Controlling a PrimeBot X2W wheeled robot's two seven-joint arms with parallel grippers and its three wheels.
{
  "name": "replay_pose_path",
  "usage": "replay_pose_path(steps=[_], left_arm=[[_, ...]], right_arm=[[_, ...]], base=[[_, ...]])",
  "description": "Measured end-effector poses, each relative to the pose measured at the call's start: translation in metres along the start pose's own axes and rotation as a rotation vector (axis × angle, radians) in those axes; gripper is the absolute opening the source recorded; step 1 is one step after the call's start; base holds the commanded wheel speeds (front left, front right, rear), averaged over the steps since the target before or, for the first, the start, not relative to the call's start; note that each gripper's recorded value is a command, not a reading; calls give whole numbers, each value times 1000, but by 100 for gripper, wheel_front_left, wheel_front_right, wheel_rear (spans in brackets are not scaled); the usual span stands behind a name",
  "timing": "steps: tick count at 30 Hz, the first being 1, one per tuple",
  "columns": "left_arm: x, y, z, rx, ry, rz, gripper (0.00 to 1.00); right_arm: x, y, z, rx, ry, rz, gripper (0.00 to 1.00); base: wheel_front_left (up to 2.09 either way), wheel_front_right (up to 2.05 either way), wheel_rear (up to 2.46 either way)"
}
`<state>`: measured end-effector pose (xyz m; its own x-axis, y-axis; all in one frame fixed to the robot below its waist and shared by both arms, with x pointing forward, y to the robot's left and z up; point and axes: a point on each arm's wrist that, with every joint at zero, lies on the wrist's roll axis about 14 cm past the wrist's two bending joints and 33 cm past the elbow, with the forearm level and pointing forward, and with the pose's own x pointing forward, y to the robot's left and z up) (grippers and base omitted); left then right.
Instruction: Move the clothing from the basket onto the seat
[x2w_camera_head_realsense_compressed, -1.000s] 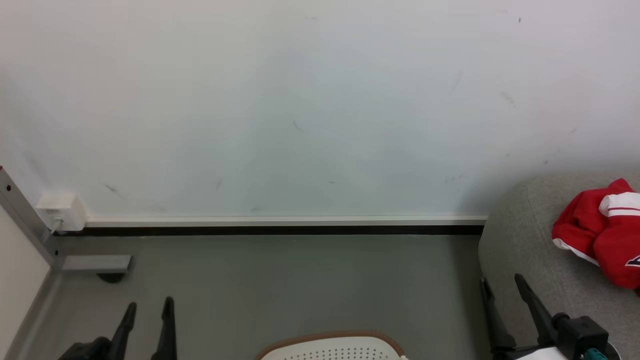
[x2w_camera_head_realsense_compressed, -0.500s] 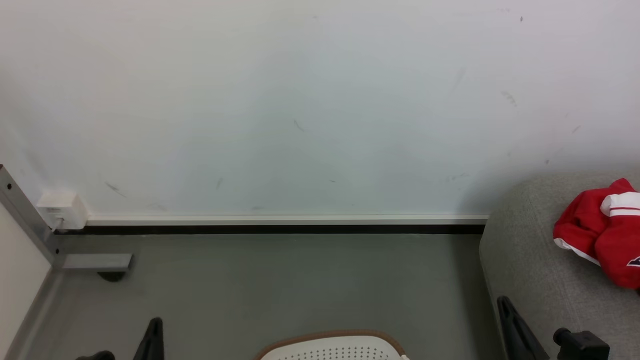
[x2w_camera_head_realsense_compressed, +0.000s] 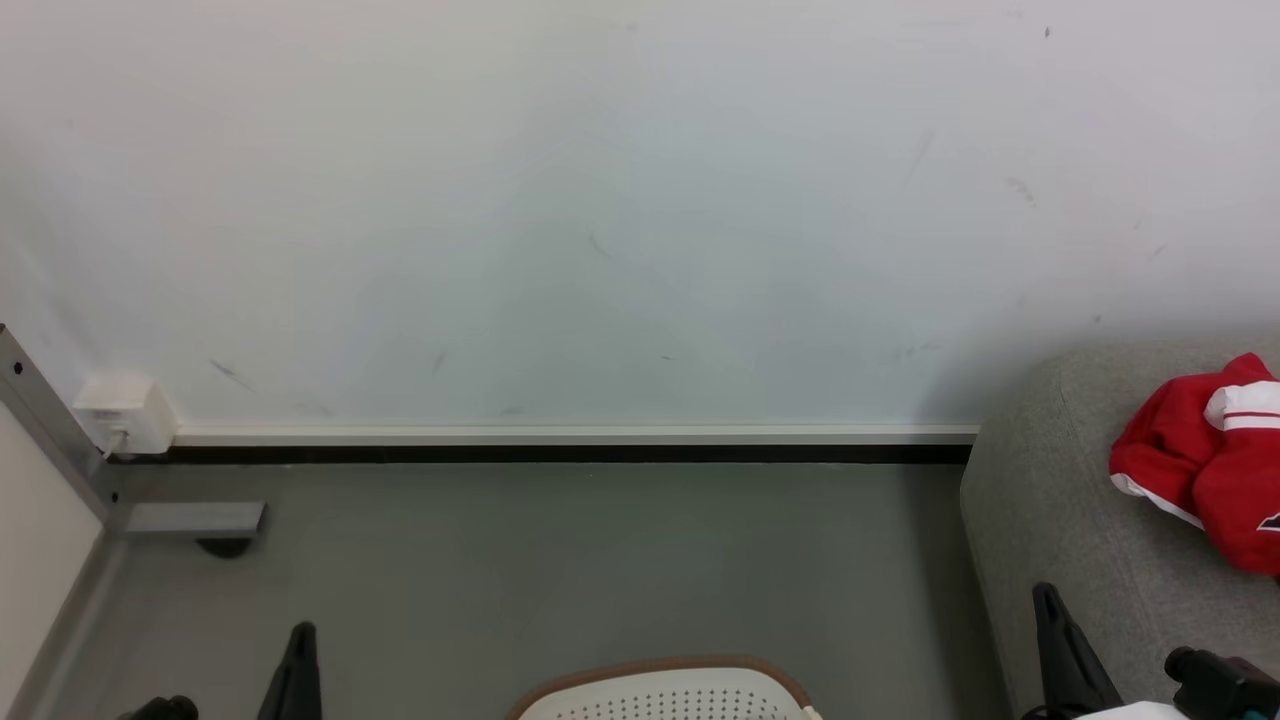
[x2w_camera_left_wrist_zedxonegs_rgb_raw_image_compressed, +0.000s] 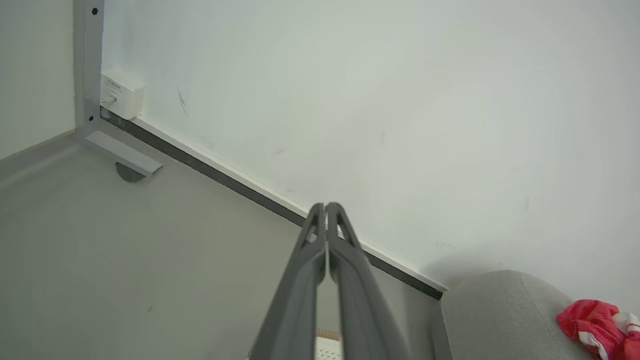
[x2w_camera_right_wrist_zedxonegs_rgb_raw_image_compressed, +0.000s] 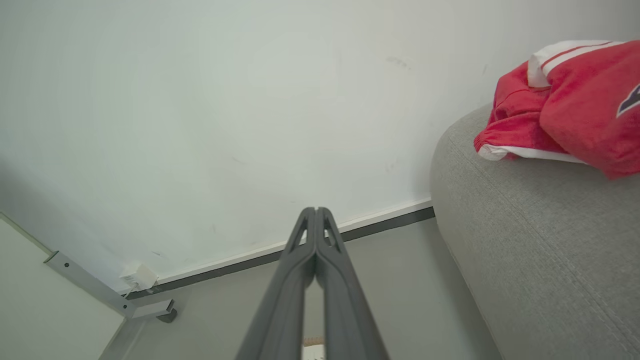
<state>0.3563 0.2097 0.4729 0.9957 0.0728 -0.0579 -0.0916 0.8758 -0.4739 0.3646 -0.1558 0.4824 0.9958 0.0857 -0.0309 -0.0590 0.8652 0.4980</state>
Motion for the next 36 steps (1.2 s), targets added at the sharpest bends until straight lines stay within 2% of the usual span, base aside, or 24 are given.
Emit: replay_pose_path(steps=[20, 36], left_arm=[[8, -4, 9, -291, -3, 22, 0], [13, -8, 14, -483, 0, 17, 0]], right_arm=[[5, -13, 11, 285, -16, -54, 0], [9, -18, 19, 470, -30, -68, 0]], base=[[0, 0, 0], [0, 0, 0]])
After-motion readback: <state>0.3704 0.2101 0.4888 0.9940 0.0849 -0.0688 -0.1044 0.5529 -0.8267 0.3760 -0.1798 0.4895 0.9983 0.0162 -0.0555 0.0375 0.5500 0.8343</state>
